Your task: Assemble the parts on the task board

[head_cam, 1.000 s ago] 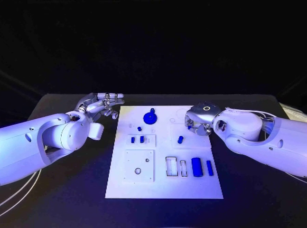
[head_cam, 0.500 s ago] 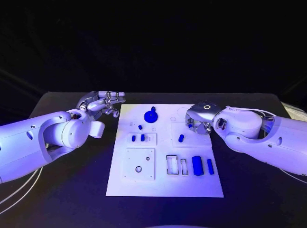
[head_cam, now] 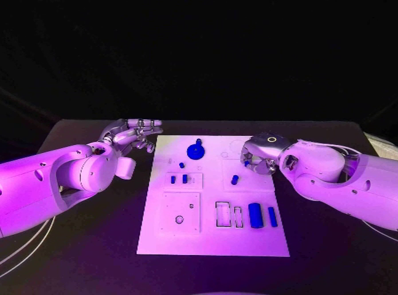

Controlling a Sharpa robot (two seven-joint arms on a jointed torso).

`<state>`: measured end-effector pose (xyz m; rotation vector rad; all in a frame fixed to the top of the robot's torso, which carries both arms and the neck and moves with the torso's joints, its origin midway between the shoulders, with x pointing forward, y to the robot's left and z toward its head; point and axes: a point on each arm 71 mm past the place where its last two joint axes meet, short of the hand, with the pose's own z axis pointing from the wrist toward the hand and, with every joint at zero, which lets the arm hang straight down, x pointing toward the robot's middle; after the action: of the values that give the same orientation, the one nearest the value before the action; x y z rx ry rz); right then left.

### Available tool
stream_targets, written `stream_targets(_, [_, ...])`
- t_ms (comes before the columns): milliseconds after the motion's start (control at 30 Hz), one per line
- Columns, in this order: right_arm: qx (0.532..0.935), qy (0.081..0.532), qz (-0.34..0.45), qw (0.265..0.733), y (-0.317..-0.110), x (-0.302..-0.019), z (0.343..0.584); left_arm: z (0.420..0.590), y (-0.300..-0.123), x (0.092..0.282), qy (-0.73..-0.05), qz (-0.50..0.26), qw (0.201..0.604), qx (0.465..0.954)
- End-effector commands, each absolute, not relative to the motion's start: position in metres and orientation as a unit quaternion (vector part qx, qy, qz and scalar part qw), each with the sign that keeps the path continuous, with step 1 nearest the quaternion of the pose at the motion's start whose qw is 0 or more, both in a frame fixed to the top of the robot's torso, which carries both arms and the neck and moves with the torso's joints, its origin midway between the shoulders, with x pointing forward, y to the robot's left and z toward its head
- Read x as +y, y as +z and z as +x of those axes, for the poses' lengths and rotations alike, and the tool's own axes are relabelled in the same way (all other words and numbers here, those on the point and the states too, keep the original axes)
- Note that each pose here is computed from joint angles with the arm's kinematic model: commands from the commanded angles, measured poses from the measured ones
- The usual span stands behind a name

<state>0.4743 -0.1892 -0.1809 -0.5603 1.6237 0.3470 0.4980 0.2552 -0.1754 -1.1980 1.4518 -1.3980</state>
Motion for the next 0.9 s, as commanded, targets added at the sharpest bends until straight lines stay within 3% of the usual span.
stream_targets(33, [0.695,0.177,-0.222,0.661,-0.172,-0.189,0.473,0.498,-0.175,0.253,-0.556,-0.468,0.379,0.573])
stream_targets(433, [0.689,0.206,-0.208,0.663,-0.155,-0.185,0.460,0.499,-0.176,0.253,-0.555,-0.468,0.377,0.575])
stream_targets(700, [0.676,0.272,-0.231,0.644,-0.149,-0.141,0.434,0.499,-0.176,0.250,-0.557,-0.467,0.373,0.577])
stream_targets(900, [0.672,0.313,-0.252,0.622,-0.156,-0.105,0.419,0.499,-0.177,0.245,-0.559,-0.464,0.367,0.581])
